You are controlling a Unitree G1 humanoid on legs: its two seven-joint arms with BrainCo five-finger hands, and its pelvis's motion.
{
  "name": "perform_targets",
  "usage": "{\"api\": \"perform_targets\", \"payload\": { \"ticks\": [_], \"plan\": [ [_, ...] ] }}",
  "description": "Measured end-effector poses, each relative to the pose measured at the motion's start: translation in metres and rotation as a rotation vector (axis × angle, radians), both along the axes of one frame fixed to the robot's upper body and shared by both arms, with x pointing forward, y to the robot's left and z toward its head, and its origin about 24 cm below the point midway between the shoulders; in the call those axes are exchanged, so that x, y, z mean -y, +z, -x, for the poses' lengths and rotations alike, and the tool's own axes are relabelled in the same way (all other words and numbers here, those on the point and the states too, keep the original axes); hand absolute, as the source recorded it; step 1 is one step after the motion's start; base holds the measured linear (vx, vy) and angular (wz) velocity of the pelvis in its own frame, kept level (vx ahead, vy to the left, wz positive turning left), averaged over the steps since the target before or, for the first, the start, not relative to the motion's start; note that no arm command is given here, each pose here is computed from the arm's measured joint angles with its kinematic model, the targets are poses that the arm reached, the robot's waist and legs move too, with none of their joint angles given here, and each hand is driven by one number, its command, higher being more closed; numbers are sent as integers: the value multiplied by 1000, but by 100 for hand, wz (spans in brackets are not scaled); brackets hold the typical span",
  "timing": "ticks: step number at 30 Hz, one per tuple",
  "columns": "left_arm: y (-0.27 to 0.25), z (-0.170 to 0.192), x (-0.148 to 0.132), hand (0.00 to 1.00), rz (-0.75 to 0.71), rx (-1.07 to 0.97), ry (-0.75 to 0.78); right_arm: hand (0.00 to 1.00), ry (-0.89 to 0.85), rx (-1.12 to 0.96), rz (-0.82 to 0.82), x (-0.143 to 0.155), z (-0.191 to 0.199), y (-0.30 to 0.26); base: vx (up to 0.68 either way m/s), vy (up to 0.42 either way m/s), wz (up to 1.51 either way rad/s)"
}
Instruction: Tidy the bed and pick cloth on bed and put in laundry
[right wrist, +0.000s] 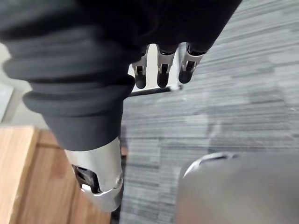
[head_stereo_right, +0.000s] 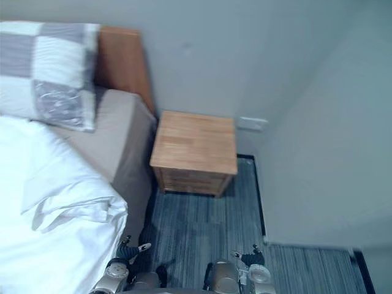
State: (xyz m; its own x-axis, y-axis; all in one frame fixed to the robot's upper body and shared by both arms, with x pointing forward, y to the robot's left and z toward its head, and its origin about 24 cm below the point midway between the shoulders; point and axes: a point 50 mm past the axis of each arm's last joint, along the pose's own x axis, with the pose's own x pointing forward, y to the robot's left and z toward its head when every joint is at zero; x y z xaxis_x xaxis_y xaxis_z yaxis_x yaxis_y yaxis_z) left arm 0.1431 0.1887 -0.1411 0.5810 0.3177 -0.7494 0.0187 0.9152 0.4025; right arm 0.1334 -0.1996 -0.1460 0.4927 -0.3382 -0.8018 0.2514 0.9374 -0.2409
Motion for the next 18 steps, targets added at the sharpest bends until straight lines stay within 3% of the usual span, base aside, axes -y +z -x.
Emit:
{"api": "perform_targets", "payload": {
  "ticks": [7,10,14,18],
  "plan": [
    [-4,7,9,0,83,-5,140,0,-31,-26,56,20,12,1,346,-402,262],
    [-4,6,9,0,97,5,173,0,-30,-2,29,8,7,1,99,-411,218],
    [-2,4,7,0,88,13,174,0,-49,19,-4,-1,3,2,32,-154,157],
    [-4,7,7,0,86,-15,115,0,-174,-5,-42,6,14,-3,-17,120,120]
  ]
}}
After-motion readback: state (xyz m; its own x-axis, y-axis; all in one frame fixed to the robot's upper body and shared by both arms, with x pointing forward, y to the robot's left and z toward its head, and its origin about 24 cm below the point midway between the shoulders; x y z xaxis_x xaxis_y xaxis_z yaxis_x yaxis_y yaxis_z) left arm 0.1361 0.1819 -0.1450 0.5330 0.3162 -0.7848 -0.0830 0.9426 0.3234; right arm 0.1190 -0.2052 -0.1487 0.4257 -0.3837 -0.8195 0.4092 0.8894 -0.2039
